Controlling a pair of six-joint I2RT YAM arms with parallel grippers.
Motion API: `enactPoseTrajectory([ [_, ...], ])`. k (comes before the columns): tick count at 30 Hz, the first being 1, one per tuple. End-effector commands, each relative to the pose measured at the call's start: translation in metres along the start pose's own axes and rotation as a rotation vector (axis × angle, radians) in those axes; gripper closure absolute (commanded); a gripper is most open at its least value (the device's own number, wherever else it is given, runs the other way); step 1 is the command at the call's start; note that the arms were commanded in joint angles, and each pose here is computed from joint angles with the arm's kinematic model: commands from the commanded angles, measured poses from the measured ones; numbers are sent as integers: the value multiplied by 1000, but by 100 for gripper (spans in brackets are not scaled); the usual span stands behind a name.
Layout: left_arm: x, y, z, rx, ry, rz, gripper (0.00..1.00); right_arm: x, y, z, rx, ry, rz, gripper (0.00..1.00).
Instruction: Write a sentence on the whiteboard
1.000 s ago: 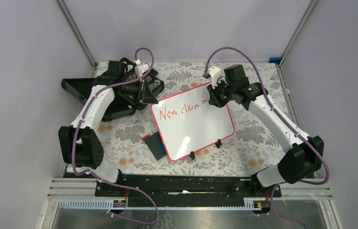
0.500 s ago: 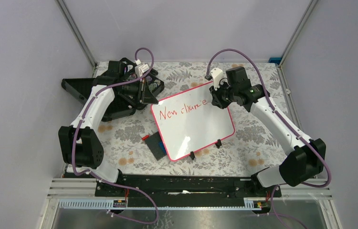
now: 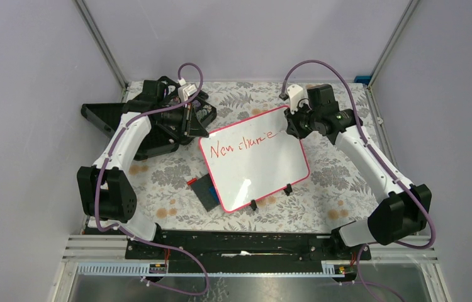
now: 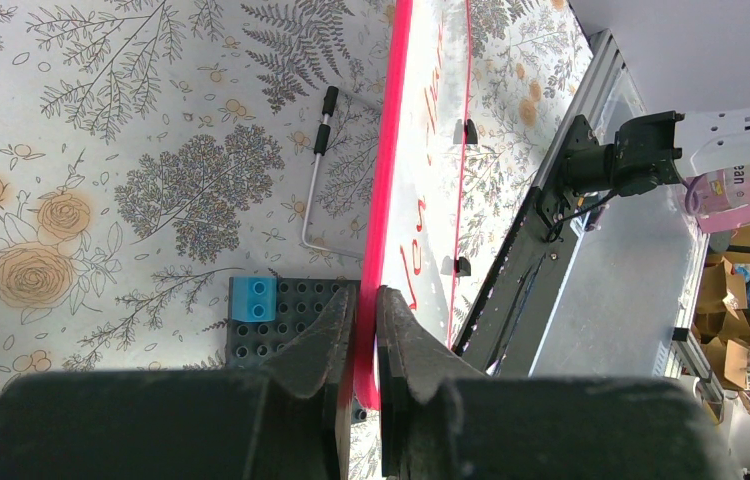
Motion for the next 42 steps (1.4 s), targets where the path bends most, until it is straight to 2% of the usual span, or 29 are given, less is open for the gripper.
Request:
enactPoseTrajectory([
  [1, 5, 1, 10, -2, 38, 8, 100, -22, -4, -13, 7, -80, -11, 100],
  [25, 6, 0, 9, -1, 37, 13, 100, -32, -1, -4, -43, -91, 6, 100],
  [42, 5, 1, 10, -2, 38, 8, 100, -14, 6, 1, -75, -38, -15, 100],
])
Point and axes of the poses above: each gripper's point midway between its finger pads, its own z axis out along the fingers, its own y axis along the line the jaws close on, x = y × z, the point moved 6 cm from there along -z, back along the fingers, and after that the axes turned 3 degrees about z, right-handed, at the moved point
